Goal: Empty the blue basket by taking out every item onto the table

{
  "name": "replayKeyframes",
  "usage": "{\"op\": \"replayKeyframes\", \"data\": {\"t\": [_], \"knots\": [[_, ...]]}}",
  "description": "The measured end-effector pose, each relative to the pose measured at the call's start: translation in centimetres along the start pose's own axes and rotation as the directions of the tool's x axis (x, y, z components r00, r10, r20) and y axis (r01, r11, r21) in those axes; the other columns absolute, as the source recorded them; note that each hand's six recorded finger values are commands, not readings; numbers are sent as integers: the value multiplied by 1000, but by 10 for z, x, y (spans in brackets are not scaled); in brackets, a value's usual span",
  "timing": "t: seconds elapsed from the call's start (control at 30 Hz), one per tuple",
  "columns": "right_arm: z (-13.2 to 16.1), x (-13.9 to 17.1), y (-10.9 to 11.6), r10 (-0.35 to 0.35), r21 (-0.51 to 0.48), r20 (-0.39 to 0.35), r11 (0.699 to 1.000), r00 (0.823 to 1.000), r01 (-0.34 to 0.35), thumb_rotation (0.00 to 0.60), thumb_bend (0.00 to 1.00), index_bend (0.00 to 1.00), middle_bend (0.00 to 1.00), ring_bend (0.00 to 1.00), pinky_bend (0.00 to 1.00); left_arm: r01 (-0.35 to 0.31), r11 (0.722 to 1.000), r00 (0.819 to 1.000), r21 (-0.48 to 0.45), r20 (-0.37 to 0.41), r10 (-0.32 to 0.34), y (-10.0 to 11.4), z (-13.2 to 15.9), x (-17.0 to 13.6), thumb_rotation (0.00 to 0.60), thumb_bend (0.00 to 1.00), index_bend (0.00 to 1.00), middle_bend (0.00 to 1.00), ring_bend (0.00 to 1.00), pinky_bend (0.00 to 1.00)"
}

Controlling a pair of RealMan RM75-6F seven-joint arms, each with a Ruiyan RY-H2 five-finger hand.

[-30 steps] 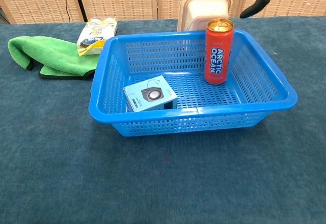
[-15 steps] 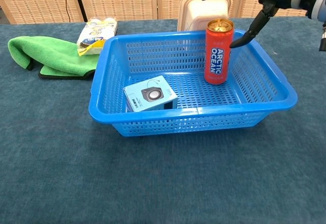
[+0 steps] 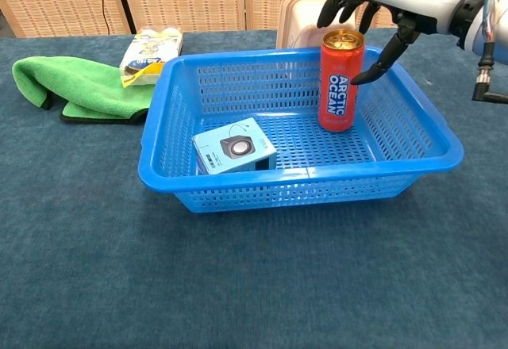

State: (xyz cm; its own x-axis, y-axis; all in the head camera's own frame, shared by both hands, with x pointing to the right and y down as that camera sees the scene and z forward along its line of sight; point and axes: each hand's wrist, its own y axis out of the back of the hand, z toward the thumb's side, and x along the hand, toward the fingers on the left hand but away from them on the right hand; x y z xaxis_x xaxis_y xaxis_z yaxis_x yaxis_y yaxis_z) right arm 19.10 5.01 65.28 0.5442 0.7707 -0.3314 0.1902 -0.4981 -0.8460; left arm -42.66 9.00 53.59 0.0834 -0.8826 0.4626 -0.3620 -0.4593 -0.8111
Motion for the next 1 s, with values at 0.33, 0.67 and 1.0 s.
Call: {"op": "replayKeyframes", "data": {"t": [0.33,0.67,1.0], "knots": [[1,-1,-6,-33,-18,-16,999,999,33,600,647,471,465,465,550,7,1000,1000,7,2,-7,-2,1,1,600,274,0,0,0,0],[8,-4,-8,-62,-79,-38,995,997,59,600,843,538,549,547,607,9,1000,1000,8,-2,-9,-3,1,1,600,274,0,0,0,0],[24,4,31,-150,-117,-88,983,985,139,600,895,543,564,554,607,16,1000,1000,15,-3,-16,-5,2,2,600,274,0,0,0,0]]}}
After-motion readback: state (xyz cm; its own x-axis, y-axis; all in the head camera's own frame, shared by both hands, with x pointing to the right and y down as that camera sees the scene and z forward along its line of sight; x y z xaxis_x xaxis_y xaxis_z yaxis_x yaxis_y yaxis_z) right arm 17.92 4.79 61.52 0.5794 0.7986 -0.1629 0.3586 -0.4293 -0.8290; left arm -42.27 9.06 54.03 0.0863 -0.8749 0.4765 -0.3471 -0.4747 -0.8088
